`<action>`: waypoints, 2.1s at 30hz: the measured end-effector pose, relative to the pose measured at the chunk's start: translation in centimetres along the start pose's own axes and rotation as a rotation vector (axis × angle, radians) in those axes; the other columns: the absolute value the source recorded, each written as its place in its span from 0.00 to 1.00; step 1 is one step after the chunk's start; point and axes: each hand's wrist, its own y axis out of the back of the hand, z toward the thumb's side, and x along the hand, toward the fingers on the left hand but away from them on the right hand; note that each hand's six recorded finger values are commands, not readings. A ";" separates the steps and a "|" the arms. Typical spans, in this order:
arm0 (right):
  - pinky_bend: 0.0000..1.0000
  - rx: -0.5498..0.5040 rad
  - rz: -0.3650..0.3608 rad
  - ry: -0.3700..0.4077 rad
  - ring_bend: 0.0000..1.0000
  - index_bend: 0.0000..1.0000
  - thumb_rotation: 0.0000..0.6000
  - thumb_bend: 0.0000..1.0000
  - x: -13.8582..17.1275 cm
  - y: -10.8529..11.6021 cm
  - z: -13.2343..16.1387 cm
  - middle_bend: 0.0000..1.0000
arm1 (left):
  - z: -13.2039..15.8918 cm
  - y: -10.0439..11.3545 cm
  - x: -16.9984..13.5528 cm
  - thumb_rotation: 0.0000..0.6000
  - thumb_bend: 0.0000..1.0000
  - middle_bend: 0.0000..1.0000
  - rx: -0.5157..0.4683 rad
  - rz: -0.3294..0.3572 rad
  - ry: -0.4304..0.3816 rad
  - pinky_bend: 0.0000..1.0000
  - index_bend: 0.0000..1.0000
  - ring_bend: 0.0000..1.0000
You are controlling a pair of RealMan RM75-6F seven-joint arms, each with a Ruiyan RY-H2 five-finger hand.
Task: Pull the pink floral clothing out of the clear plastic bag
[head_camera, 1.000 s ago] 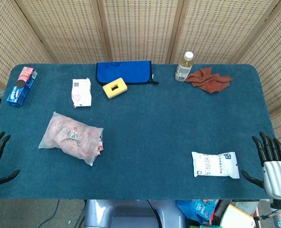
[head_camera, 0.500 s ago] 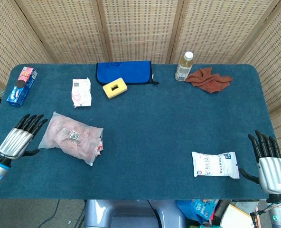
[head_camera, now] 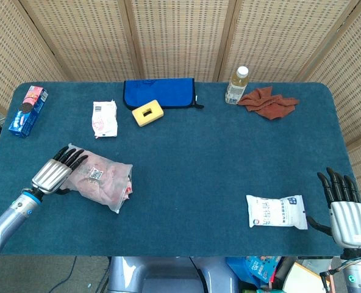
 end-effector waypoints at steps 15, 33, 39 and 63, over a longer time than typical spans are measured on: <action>0.00 -0.014 -0.008 -0.009 0.00 0.00 1.00 0.00 -0.1 0.3 -0.4 0.00 | 2.2 -1.8 2.2 1.00 0.13 0.50 -0.043 -0.055 0.004 0.50 0.58 0.48; 0.00 -0.074 0.053 0.046 0.00 0.00 1.00 0.00 -0.7 0.0 0.6 0.00 | 3.3 2.1 2.2 1.00 0.13 0.57 -0.550 0.241 -0.015 0.55 0.65 0.55; 0.00 -0.197 0.129 0.121 0.00 0.05 1.00 0.00 -3.1 1.5 2.1 0.00 | 6.6 7.1 4.0 1.00 0.13 0.57 -0.789 0.402 -0.130 0.55 0.66 0.55; 0.00 -0.551 0.355 0.242 0.00 0.34 1.00 0.00 -11.9 7.6 10.8 0.00 | 18.7 14.3 9.8 1.00 0.13 0.57 -0.838 0.464 -0.283 0.55 0.66 0.55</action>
